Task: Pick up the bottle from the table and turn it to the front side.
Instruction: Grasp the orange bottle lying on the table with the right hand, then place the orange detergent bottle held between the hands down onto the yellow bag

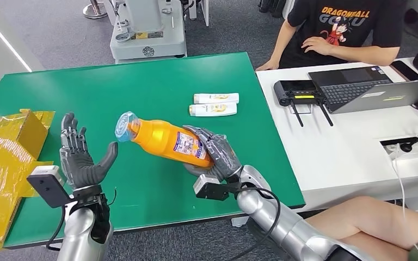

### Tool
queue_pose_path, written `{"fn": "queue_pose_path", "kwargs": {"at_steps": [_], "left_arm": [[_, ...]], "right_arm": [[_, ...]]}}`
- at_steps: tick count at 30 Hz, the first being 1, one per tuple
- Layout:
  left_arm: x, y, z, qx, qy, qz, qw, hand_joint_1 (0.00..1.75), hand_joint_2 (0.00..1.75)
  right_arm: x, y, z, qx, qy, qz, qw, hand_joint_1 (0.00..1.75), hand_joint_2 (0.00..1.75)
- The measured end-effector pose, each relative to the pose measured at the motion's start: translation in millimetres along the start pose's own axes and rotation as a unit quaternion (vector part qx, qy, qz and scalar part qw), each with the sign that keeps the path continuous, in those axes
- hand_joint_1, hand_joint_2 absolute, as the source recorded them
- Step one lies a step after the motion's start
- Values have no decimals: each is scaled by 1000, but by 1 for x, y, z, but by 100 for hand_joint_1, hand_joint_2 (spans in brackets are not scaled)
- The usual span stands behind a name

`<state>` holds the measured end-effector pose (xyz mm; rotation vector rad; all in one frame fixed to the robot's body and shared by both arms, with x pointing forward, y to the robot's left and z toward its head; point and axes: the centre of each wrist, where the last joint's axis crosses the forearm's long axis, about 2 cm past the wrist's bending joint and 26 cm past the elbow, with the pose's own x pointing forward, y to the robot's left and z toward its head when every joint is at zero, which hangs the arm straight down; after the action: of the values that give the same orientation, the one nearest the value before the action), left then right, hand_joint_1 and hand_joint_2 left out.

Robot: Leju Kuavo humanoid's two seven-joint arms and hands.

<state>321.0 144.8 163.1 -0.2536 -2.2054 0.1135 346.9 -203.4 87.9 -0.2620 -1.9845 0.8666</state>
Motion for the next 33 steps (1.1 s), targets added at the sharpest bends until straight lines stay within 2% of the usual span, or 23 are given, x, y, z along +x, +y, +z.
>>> {"fn": "queue_pose_path", "kwargs": {"at_steps": [7,14,33], "left_arm": [[-4,-15,-17,-51,14,30,998,0,175],[-7,-35,-24,-84,23,44,995,0,175],[-9,-55,-23,-111,40,55,991,0,175]], "right_arm": [[4,0,-24,0,3,-5,1000,175,175],[4,-2,-40,4,18,4,1000,175,175],[15,4,-62,17,29,10,999,175,175]]}}
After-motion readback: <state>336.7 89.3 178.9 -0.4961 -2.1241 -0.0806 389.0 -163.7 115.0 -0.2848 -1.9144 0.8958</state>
